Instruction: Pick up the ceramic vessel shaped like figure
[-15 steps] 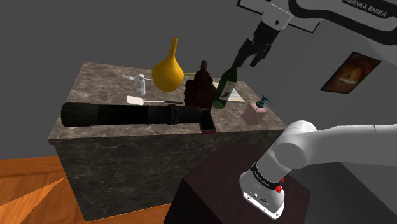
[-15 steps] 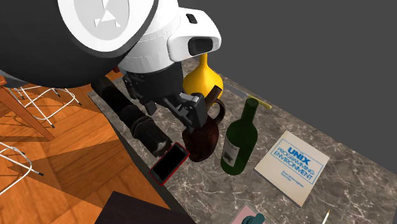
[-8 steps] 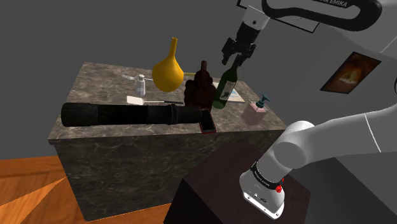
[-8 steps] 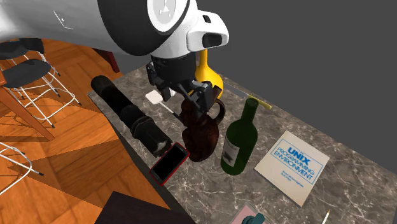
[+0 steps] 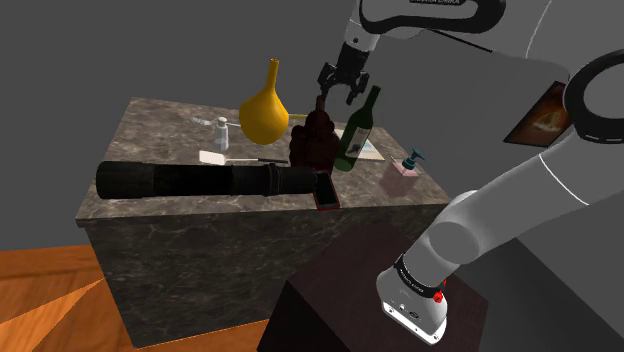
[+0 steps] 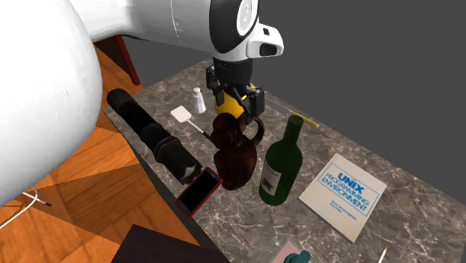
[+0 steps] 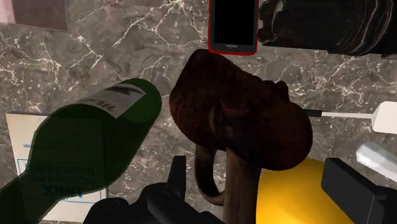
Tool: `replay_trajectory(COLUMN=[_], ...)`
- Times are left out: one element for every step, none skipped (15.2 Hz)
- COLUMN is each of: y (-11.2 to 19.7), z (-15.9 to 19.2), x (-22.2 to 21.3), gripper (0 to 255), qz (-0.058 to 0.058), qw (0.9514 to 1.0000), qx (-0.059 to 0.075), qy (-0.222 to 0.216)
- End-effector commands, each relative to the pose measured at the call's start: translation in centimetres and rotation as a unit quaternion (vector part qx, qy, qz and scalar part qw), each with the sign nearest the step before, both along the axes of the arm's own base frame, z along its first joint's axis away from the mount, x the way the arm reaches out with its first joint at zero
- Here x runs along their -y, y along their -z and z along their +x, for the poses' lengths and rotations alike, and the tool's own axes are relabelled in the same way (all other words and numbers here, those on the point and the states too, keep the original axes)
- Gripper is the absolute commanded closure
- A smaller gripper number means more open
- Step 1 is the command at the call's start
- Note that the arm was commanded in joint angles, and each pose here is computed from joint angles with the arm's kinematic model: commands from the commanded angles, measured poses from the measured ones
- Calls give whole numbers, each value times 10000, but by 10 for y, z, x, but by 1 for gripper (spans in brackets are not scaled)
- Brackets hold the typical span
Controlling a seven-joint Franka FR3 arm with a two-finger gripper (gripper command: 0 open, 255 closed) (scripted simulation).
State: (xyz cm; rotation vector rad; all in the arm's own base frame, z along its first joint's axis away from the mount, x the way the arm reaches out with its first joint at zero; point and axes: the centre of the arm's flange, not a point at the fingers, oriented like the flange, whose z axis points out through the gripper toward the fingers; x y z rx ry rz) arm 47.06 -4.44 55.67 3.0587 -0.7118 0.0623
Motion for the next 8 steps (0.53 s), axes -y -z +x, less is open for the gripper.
replay_trajectory(y=[10,16,23,26,31,36,42,47], z=[24,37,49,55,55,55,55,55], x=[5,8,12,14,14,14,14,14], gripper=[0,0,0,0,0,0,0,0], qz=[20,29,38,43,43,43,43,43], qw=[9998,9995,9992,9989,9989,9989,9989,9989], qx=[-58,-87,-117,-132,-132,-132,-132,-132], qy=[198,293,389,438,438,438,438,438])
